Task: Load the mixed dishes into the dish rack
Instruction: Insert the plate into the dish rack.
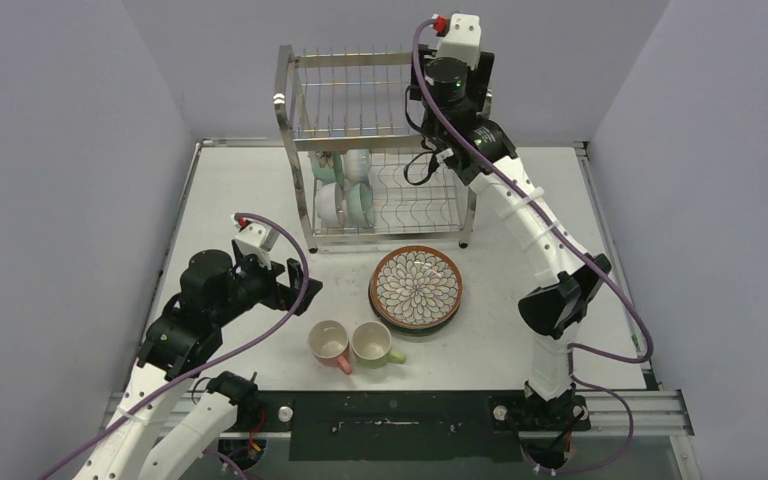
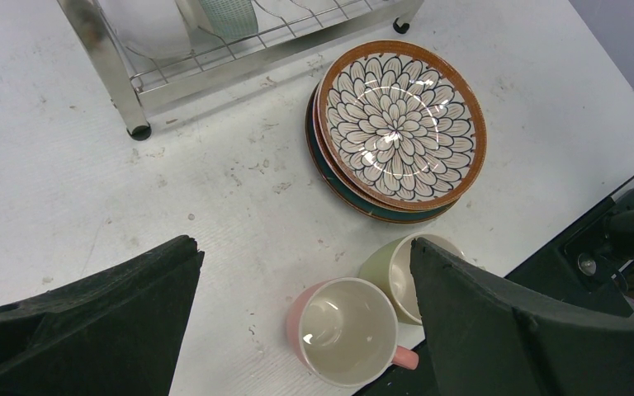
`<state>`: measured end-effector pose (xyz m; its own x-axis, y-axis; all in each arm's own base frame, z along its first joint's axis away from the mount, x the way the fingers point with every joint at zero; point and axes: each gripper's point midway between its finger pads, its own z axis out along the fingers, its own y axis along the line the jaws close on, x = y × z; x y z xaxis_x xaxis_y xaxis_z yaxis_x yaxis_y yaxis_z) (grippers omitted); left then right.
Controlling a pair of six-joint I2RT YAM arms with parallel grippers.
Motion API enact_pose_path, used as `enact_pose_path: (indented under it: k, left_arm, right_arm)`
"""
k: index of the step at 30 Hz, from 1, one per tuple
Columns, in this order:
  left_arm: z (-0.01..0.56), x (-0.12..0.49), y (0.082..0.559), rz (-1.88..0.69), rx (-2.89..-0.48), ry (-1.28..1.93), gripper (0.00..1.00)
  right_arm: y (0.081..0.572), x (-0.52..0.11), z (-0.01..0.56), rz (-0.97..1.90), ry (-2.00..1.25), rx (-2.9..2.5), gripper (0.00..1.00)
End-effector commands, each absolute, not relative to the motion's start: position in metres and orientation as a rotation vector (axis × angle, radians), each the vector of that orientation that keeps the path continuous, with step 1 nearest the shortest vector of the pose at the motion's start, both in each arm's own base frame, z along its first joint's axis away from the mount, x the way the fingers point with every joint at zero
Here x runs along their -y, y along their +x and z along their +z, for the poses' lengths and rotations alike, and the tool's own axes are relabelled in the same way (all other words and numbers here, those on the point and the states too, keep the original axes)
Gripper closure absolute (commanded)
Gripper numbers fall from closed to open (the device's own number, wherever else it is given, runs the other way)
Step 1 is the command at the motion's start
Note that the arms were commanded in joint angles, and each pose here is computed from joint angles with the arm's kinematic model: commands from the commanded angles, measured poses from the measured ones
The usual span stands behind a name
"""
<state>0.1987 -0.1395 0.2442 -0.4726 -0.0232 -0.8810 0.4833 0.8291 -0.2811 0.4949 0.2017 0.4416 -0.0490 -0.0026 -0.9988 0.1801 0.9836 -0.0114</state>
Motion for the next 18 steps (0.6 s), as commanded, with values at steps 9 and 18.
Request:
enact_pose_path:
  k: [9, 18]
  left_arm:
    - [0.247, 0.138, 0.2, -0.602, -1.969, 0.349, 0.03]
    - [0.244, 0.139, 0.201, -0.606, -1.986, 0.346, 0.03]
  right_arm:
    - [0.433, -0.173, 0.525, 0.001, 0.251, -1.466, 0.22]
    - [0.387, -0.162, 0.512, 0.143, 0.237, -1.516, 0.21]
